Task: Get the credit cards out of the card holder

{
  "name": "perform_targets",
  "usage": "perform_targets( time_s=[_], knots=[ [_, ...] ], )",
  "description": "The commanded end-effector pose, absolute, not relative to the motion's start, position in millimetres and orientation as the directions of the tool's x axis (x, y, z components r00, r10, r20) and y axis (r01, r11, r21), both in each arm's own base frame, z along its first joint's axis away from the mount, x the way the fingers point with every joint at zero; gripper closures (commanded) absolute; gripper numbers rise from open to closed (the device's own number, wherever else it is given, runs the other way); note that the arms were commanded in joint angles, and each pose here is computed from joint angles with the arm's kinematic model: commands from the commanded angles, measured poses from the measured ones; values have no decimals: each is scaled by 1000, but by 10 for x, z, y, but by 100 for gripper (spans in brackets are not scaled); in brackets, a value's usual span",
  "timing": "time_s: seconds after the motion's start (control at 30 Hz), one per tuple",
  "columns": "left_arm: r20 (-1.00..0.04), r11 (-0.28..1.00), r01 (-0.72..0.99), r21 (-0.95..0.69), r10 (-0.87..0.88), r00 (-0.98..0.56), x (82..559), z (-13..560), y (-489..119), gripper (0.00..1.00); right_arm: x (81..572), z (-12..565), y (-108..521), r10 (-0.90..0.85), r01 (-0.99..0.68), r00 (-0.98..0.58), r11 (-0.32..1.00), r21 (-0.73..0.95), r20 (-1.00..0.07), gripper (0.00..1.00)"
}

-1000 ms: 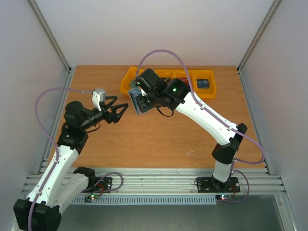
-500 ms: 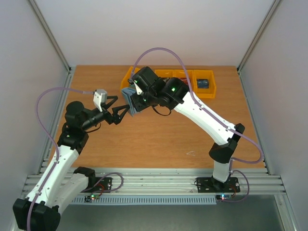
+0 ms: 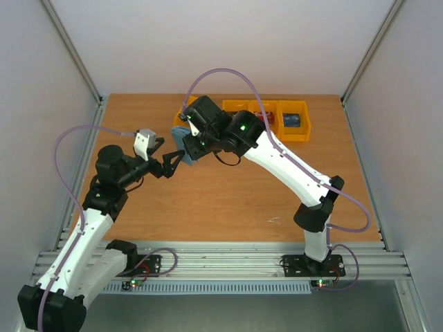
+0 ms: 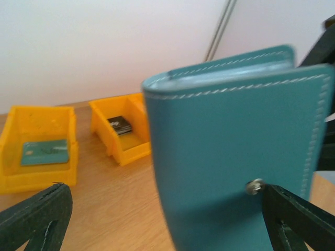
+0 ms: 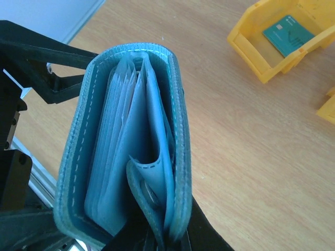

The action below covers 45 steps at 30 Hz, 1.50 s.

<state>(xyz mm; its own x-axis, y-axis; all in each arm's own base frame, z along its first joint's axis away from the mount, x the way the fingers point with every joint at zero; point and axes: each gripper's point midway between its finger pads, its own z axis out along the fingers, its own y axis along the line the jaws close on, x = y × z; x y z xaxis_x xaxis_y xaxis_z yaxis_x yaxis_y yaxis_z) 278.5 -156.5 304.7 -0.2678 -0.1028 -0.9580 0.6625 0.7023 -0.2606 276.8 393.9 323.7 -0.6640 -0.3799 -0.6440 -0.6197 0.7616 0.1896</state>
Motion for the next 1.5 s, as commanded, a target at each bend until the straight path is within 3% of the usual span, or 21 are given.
perform_targets(
  time_s=[0.0, 0.17, 0.33, 0.73, 1.33, 1.47],
  knots=[
    [-970, 749, 631, -200, -61, -235, 2822, 3086, -1482, 1, 2762, 3372, 3933, -362, -619, -646, 764, 184, -672, 99],
    [-971, 603, 761, -239, -138, -195, 2608, 3408, -1698, 1, 2814, 3318, 3867, -364, -594, -653, 791, 150, -665, 99],
    [-959, 557, 780, -284, -180, -220, 2562, 3499, -1742, 1, 2806, 3328, 3862, -362, -593, -653, 790, 153, -665, 99],
    [-965, 721, 643, -258, -155, -213, 2874, 3373, -1526, 1, 2767, 3385, 3892, -363, -605, -638, 781, 152, -679, 99],
    [-958, 800, 548, -243, -108, -267, 2971, 3092, -1376, 1, 2584, 3543, 4084, -401, -699, -578, 692, 178, -710, 99],
    [-959, 782, 572, -250, -120, -255, 2935, 3121, -1410, 11, 2533, 3565, 4107, -394, -721, -577, 658, 220, -715, 99]
  ],
)
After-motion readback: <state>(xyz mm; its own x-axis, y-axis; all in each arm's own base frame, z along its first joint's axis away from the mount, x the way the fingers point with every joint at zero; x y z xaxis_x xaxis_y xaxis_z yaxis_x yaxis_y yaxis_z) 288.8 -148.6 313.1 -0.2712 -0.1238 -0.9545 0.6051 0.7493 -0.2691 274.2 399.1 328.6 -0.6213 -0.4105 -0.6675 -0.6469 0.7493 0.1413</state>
